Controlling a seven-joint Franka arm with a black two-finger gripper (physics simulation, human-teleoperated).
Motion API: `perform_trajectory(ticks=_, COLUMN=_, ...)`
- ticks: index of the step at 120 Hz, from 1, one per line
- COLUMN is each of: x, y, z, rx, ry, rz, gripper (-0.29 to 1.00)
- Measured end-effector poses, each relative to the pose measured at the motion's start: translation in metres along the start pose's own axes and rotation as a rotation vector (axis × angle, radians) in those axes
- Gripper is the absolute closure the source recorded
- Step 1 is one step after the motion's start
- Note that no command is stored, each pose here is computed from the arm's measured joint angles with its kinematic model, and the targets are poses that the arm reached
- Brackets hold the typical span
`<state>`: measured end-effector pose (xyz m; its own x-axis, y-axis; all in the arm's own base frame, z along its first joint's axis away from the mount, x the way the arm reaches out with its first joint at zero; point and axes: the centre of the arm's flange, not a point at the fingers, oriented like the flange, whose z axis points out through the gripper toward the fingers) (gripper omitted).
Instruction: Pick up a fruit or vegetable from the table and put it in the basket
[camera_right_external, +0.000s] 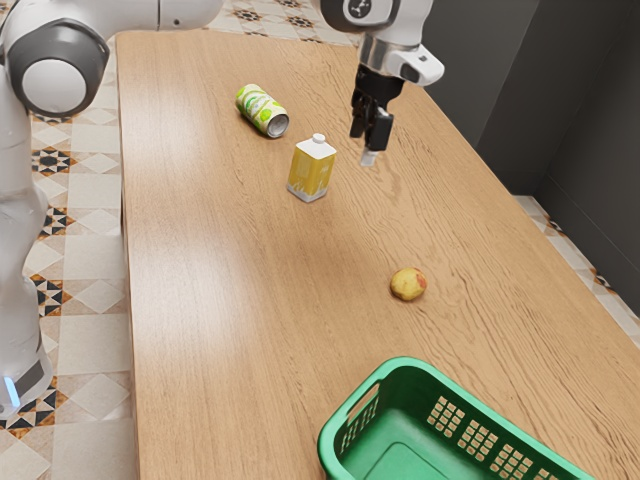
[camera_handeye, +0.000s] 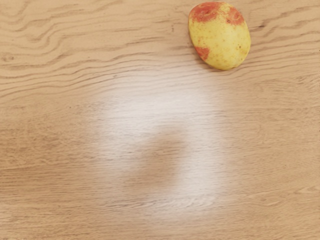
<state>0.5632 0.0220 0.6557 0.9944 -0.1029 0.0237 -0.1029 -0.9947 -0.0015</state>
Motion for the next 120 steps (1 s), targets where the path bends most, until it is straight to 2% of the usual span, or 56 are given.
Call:
perform_trajectory(ticks=48, x=0.003, y=0.0, z=0.002, rx=-0.003, ry=-0.01, rz=-0.123, gripper=0.0)
perform_trajectory(ticks=57, x=0.012, y=0.009, z=0.007, rx=-0.034, ry=-0.012, rz=-0.147, gripper=0.0)
perform_trajectory(ticks=66, x=0.028, y=0.031, z=0.018, rx=-0.05, ry=-0.004, rz=-0.145, gripper=0.0)
perform_trajectory(ticks=82, x=0.113, y=0.13, z=0.056, rx=-0.052, ry=0.044, rz=-0.049, gripper=0.0)
perform_trajectory(ticks=91, x=0.137, y=0.156, z=0.074, rx=-0.065, ry=0.05, rz=-0.036, gripper=0.0)
perform_trajectory(ticks=105, x=0.142, y=0.157, z=0.081, rx=-0.07, ry=0.038, rz=-0.072, gripper=0.0)
perform_trajectory(ticks=120, x=0.145, y=0.112, z=0.085, rx=-0.017, ry=0.023, rz=-0.184, gripper=0.0)
